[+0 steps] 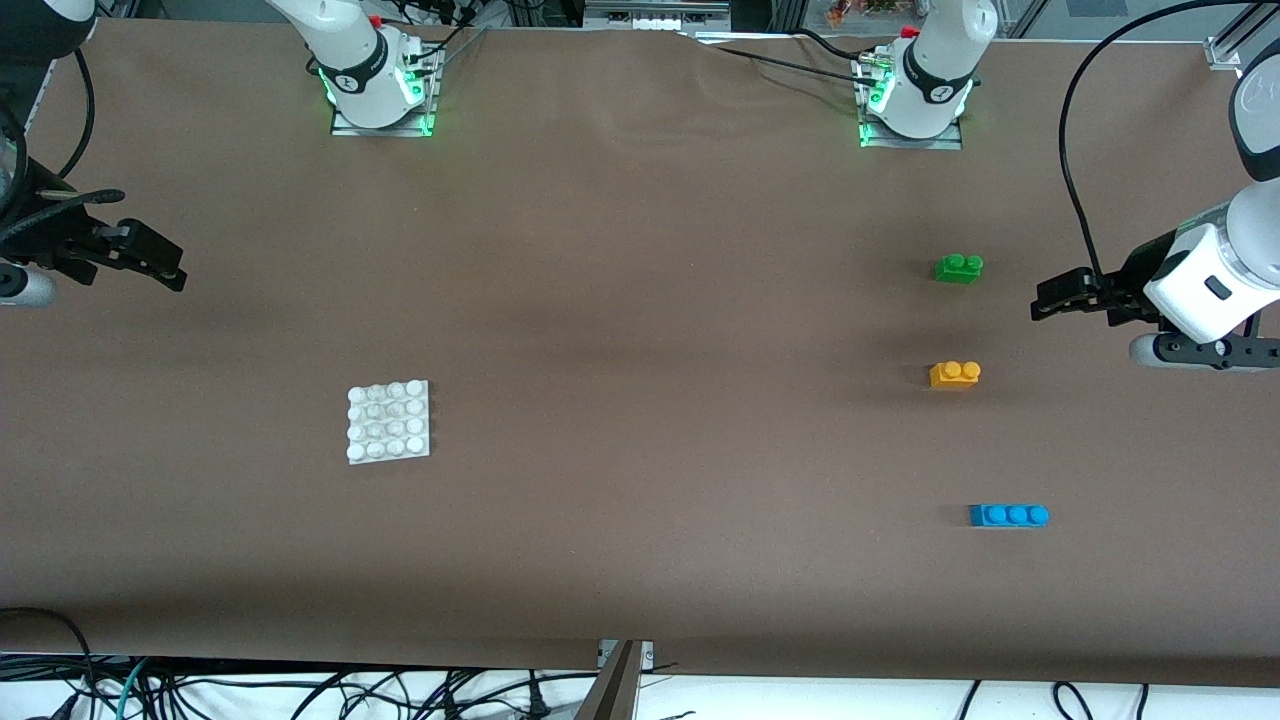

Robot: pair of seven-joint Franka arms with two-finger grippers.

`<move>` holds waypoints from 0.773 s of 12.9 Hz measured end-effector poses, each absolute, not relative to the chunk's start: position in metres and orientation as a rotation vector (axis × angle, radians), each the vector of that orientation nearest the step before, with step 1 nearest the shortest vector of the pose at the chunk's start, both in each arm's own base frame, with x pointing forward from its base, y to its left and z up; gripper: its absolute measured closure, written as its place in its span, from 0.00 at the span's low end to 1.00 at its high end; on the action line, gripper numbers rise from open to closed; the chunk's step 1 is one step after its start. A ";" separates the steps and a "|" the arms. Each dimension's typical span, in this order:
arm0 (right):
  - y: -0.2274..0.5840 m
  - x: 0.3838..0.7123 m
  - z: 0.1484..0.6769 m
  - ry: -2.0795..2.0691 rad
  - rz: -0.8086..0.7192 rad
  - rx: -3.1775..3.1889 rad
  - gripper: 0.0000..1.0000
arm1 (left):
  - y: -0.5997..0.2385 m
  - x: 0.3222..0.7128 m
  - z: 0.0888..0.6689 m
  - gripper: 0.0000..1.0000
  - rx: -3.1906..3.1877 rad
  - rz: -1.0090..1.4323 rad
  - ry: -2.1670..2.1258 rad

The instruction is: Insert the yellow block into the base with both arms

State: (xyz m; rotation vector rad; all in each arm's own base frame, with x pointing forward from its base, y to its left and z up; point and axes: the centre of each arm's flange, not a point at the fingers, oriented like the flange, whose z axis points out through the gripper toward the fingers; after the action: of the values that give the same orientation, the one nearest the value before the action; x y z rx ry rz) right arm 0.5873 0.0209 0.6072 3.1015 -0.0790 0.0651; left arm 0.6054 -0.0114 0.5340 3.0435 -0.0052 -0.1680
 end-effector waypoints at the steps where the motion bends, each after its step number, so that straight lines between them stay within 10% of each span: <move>1: 0.021 0.587 0.607 -0.079 0.065 3.101 0.01 | -0.011 0.605 0.533 0.00 3.043 -0.172 -0.004; 10: 0.021 0.587 0.607 -0.080 0.066 3.101 0.01 | -0.009 0.606 0.526 0.00 3.041 -0.208 0.001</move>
State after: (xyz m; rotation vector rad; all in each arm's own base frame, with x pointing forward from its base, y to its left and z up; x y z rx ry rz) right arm 0.5872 0.0209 0.6073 3.1015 -0.0801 0.0658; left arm 0.6062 -0.0089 0.5256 3.0407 0.0011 -0.2077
